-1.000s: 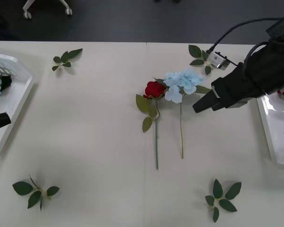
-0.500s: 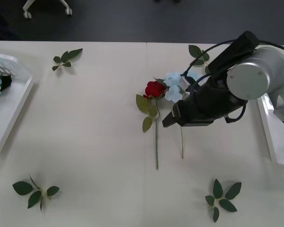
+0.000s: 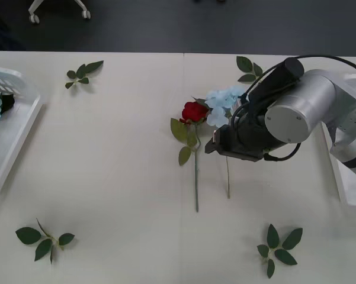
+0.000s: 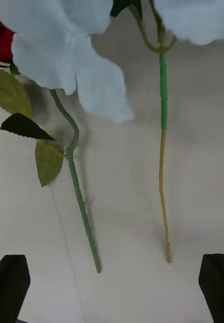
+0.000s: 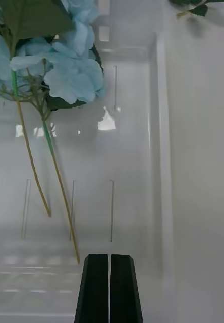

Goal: Put the red flowers into the right box and the blue flowers into the left box

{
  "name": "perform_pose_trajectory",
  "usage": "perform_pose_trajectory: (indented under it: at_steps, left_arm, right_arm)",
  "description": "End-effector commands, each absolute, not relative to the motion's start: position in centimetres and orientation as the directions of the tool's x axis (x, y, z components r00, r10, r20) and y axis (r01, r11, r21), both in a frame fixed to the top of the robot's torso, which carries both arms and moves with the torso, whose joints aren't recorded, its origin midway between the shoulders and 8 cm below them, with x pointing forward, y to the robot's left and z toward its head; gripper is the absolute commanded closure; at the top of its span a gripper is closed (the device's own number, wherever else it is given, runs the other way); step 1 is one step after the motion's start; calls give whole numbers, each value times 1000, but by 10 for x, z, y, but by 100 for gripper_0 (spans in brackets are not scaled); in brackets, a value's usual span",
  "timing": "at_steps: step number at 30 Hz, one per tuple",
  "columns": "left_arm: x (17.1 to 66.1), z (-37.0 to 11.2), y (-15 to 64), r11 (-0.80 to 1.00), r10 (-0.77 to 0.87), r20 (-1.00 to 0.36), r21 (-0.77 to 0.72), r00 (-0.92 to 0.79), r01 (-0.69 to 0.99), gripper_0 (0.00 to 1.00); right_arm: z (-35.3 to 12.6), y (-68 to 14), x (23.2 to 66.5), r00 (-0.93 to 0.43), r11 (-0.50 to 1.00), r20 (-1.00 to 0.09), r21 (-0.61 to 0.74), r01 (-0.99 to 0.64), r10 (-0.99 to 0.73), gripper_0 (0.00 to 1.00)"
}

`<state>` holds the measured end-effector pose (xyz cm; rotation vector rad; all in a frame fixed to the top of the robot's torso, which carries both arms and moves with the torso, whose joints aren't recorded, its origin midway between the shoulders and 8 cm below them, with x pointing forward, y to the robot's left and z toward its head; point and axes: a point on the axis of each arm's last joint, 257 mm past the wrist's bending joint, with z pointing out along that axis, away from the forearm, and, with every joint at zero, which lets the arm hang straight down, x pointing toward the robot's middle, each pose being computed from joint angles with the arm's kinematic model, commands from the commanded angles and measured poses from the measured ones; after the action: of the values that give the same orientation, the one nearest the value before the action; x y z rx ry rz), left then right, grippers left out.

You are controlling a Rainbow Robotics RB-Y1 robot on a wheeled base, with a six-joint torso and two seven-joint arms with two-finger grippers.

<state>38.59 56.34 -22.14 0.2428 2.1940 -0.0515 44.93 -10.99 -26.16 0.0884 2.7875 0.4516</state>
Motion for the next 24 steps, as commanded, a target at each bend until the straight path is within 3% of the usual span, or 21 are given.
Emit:
perform_pose_trajectory:
  at_steps: [1, 11, 13, 14, 16, 17, 18, 24]
  left_arm:
    - [402, -205, 582, 982, 174, -808, 98, -563, 163, 100]
    - [426, -207, 588, 976, 216, -812, 177, -542, 124, 99]
    - [426, -205, 589, 976, 218, -812, 180, -541, 122, 93]
    - [426, -206, 588, 977, 215, -814, 176, -540, 123, 85]
    - [428, -203, 585, 977, 213, -820, 170, -532, 129, 35]
    - [429, -204, 583, 977, 212, -821, 166, -531, 132, 23]
    - [430, -203, 581, 978, 207, -825, 159, -526, 135, 3]
    - [434, -199, 571, 981, 184, -844, 125, -504, 149, 0]
  right_arm:
    - [-254, -98, 463, -932, 945, -335, 327, 22, 138, 1]
    - [-281, -116, 493, -905, 963, -391, 262, 64, 167, 1]
    - [-285, -119, 499, -902, 963, -393, 257, 76, 176, 1]
    - [-287, -119, 502, -902, 964, -395, 255, 77, 176, 1]
    - [-291, -119, 507, -899, 964, -400, 253, 82, 181, 1]
    - [-292, -119, 509, -897, 964, -403, 254, 81, 182, 1]
    - [-295, -120, 512, -894, 965, -411, 248, 81, 181, 1]
    - [-310, -128, 524, -878, 970, -442, 228, 86, 182, 1]
